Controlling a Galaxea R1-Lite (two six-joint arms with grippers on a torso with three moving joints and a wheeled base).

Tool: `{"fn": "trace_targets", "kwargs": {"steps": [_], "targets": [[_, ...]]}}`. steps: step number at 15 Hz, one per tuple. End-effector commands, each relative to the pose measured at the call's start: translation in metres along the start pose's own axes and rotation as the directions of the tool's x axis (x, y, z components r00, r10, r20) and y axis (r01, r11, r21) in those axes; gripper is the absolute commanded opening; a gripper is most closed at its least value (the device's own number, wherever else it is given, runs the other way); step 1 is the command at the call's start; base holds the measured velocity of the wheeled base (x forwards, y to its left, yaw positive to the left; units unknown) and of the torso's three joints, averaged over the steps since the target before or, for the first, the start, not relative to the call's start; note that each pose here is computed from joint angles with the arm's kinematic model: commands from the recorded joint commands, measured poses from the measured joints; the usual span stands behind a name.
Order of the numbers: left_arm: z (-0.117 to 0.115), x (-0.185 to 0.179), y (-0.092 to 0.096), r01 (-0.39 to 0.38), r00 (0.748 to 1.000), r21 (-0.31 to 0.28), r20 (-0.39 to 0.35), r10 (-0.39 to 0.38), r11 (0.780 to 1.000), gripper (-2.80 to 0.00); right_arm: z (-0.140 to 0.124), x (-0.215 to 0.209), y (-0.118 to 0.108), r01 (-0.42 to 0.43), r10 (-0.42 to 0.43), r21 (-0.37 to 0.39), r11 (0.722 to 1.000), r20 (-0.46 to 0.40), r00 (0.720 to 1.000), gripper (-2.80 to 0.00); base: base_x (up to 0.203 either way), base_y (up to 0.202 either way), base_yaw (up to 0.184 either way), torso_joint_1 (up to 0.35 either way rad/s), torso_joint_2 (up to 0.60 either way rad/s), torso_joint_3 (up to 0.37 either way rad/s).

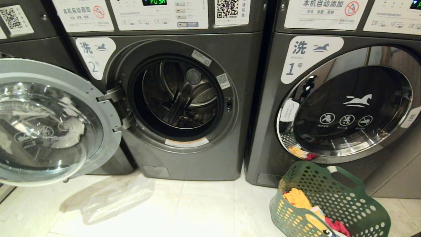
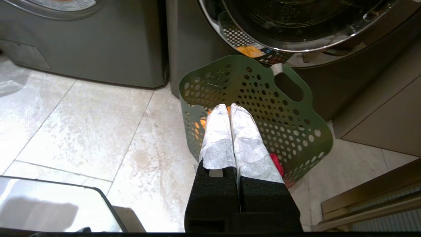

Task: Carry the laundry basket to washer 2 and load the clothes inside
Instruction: Open the lid of the washing machine

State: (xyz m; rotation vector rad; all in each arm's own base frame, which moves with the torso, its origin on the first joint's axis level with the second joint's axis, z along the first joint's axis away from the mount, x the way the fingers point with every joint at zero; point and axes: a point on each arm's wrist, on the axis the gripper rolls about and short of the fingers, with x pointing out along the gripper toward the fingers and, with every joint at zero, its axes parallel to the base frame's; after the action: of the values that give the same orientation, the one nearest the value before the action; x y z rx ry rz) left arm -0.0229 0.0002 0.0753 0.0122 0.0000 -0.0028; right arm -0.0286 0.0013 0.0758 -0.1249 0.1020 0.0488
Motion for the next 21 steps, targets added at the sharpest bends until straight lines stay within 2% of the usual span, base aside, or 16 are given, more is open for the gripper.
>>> {"fn": "trace_targets", "kwargs": {"steps": [1, 14, 19, 21], "targets": [[0.0000, 0.0000, 0.0000, -0.001, 1.000, 0.000, 0.000, 0.001, 1.000, -2.80, 0.0000, 0.0001, 0.0000, -0.001, 0.001, -0.001, 1.000, -0.002, 1.000, -2.80, 0.000, 0.195, -0.002, 0.007, 0.00, 0.005], [0.0000, 0.0001, 0.0000, 0.000, 1.000, -0.001, -0.001, 0.000, 1.000, -2.80, 0.0000, 0.0001, 0.0000, 0.000, 0.000, 0.005, 1.000, -0.003, 1.000, -2.80, 0.000, 0.187, -0.002, 0.000, 0.00, 0.001], [0.0000, 0.0001, 0.0000, 0.000, 1.000, 0.002, -0.001, 0.000, 1.000, -2.80, 0.0001, 0.0001, 0.0000, -0.003, 0.003, 0.004, 1.000, -0.002, 1.000, -2.80, 0.000, 0.014, 0.000, 0.000, 0.00, 0.000], [0.0001, 0.0001, 0.0000, -0.001, 1.000, 0.002, -0.002, 0.001, 1.000, -2.80, 0.0001, 0.0001, 0.0000, -0.001, 0.001, 0.004, 1.000, -0.002, 1.000, -2.80, 0.130, 0.000, 0.001, 0.002, 0.00, 0.005]]}}
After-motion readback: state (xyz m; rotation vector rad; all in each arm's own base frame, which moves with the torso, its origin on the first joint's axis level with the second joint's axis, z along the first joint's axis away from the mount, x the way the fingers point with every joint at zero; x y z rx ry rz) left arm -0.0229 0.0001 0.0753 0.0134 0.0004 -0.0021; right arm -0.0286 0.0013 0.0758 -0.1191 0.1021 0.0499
